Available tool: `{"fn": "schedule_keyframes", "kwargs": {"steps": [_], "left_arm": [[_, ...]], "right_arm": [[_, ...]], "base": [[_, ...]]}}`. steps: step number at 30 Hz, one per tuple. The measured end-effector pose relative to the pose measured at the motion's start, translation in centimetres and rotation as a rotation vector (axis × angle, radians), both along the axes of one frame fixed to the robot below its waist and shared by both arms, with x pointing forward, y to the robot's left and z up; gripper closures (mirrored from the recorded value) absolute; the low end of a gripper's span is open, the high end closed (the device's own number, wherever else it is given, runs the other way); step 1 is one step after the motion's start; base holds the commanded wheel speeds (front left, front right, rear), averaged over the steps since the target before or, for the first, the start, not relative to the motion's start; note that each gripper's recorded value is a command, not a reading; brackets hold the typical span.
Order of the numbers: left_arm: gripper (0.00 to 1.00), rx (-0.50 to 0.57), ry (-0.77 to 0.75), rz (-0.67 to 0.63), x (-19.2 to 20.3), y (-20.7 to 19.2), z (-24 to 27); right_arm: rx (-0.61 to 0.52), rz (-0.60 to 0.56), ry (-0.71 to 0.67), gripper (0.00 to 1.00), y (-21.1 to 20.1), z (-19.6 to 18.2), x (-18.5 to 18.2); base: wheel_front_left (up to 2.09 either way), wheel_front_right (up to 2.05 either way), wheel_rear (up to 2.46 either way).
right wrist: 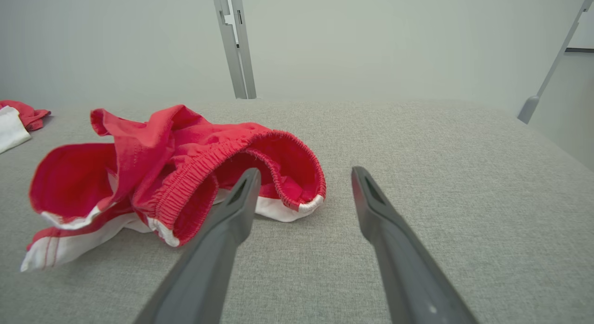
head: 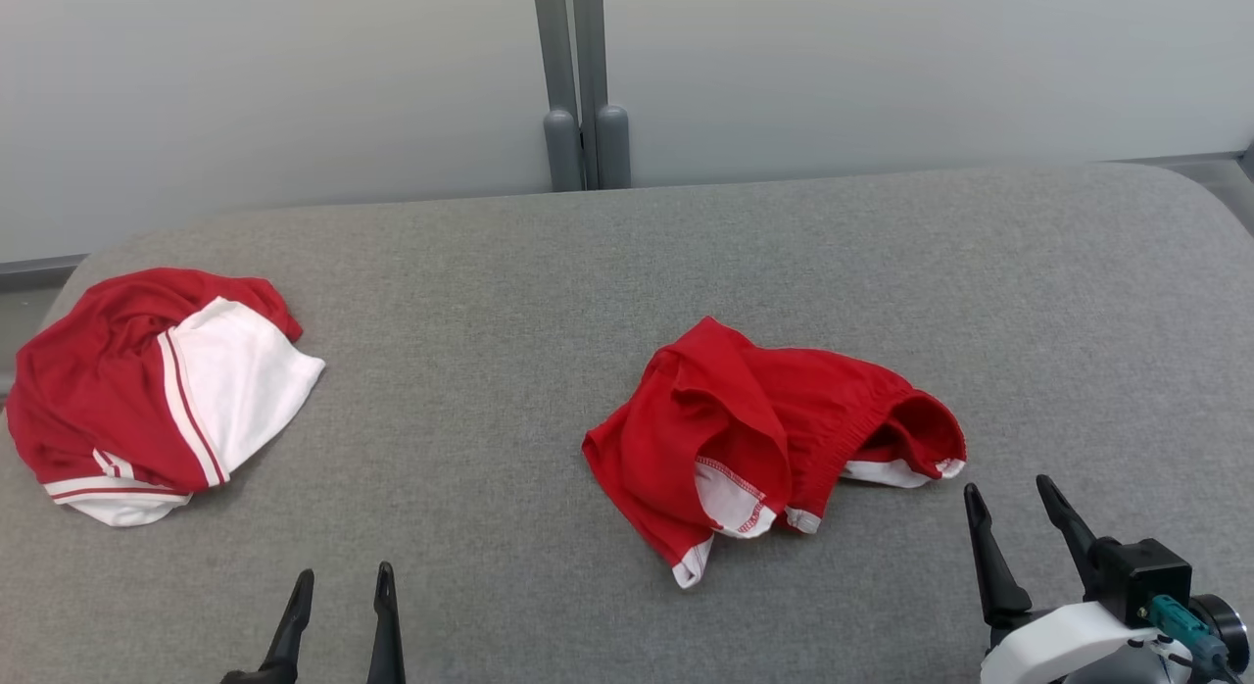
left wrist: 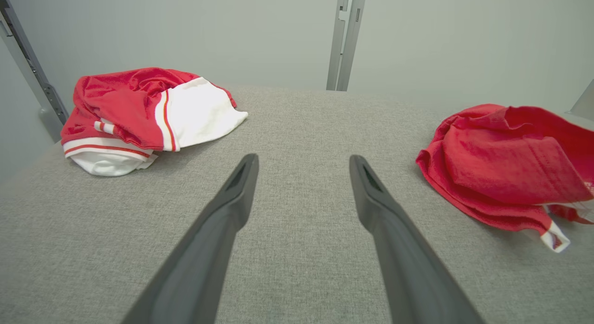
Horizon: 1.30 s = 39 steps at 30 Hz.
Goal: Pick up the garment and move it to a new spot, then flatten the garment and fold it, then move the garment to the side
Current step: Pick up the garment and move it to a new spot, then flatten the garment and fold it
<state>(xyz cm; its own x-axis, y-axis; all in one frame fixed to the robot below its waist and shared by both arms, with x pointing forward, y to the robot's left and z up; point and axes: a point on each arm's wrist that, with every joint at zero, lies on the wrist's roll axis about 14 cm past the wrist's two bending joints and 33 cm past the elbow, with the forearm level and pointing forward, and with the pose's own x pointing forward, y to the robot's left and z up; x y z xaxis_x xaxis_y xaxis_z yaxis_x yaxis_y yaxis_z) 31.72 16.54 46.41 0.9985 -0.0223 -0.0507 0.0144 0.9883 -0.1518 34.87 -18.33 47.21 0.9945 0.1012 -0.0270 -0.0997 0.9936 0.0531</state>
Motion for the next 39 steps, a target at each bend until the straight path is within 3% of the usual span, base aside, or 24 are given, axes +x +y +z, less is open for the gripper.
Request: {"fn": "schedule_keyframes", "kwargs": {"steps": [19, 24, 33, 39], "left_arm": [[0.0, 0.011, -0.025, -0.028, -0.4, -0.5, 0.7], [0.0, -0.007, -0.128, -0.214, 1.2, -6.1, 3.8], [0.0, -0.026, -0.153, -0.752, -0.6, -21.2, 4.5], [0.0, 0.013, -0.075, -0.914, -0.5, -25.0, 1.9]], "right_arm": [[-0.017, 0.014, 0.013, 0.0, 0.5, -0.4, -0.5], [-0.018, 0.018, 0.011, 0.0, 0.6, -0.4, -0.3], [0.0, -0.031, 0.014, 0.0, -0.7, -0.4, -0.6], [0.016, -0.099, 0.029, 0.0, -2.4, -0.8, -1.2]], "base": [[0.0, 0.0, 0.0], [0.0, 0.0, 0.0], [0.0, 0.0, 0.0], [0.0, 0.0, 0.0]]}}
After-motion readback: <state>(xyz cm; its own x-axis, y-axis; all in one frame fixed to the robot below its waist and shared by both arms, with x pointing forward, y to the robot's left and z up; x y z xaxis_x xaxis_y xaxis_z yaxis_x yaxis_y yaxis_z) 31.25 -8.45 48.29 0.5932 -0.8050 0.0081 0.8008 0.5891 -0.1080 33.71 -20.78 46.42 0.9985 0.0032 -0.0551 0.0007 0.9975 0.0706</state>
